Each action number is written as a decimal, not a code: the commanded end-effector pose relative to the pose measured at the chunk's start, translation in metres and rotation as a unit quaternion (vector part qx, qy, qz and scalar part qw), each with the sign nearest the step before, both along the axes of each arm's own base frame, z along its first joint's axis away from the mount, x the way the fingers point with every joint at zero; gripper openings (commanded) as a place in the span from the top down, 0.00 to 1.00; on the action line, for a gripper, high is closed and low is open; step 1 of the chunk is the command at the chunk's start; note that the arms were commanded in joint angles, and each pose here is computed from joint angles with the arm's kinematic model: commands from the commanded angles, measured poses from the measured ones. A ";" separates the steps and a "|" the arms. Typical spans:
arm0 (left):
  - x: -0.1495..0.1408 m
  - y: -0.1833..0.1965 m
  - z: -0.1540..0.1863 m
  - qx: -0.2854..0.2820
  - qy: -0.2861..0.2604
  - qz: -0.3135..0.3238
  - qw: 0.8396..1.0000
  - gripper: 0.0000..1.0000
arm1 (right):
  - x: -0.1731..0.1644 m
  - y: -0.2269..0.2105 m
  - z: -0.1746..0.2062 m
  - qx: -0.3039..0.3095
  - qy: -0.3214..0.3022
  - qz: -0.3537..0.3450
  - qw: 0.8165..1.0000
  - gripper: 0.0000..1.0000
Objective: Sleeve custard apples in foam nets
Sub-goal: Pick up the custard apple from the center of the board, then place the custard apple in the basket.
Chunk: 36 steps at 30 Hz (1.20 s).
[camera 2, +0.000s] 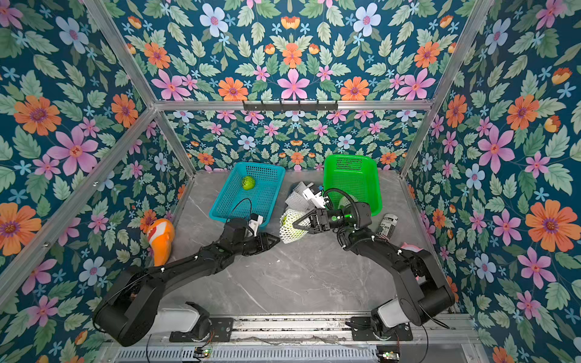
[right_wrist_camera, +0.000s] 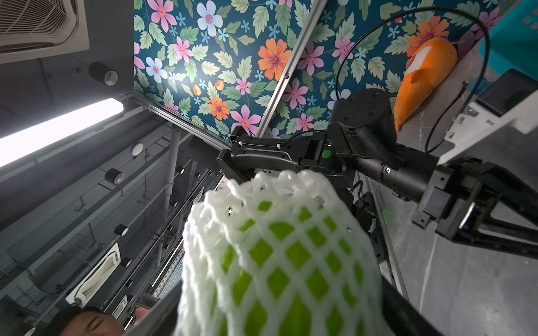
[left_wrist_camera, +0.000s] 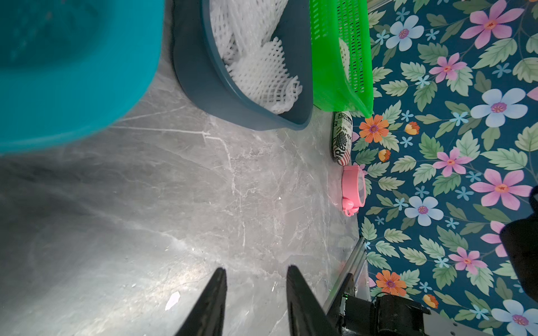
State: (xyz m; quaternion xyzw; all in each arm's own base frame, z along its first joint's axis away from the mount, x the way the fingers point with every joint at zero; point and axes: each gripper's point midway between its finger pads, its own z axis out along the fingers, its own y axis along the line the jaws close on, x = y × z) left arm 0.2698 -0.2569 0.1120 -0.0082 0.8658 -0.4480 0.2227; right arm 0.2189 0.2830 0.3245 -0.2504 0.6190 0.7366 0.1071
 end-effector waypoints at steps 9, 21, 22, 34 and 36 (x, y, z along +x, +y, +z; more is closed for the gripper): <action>0.001 0.000 0.025 -0.025 -0.029 0.003 0.999 0.61 | 0.045 -0.021 -0.043 -0.137 0.004 -0.173 0.975 0.21; 0.004 -0.009 0.067 -0.058 -0.070 -0.007 0.996 0.58 | 0.110 -0.104 -0.069 -0.333 -0.024 -0.413 0.847 0.22; 0.005 -0.010 0.073 -0.061 -0.075 -0.007 0.995 0.58 | 0.114 -0.107 -0.070 -0.345 -0.029 -0.419 0.839 0.22; 0.015 -0.013 0.112 -0.067 -0.121 -0.005 0.990 0.54 | 0.199 -0.182 -0.087 -0.492 -0.017 -0.538 0.684 0.22; 0.016 -0.011 0.115 -0.068 -0.126 0.000 0.990 0.54 | 0.219 -0.195 -0.093 -0.496 -0.006 -0.552 0.670 0.22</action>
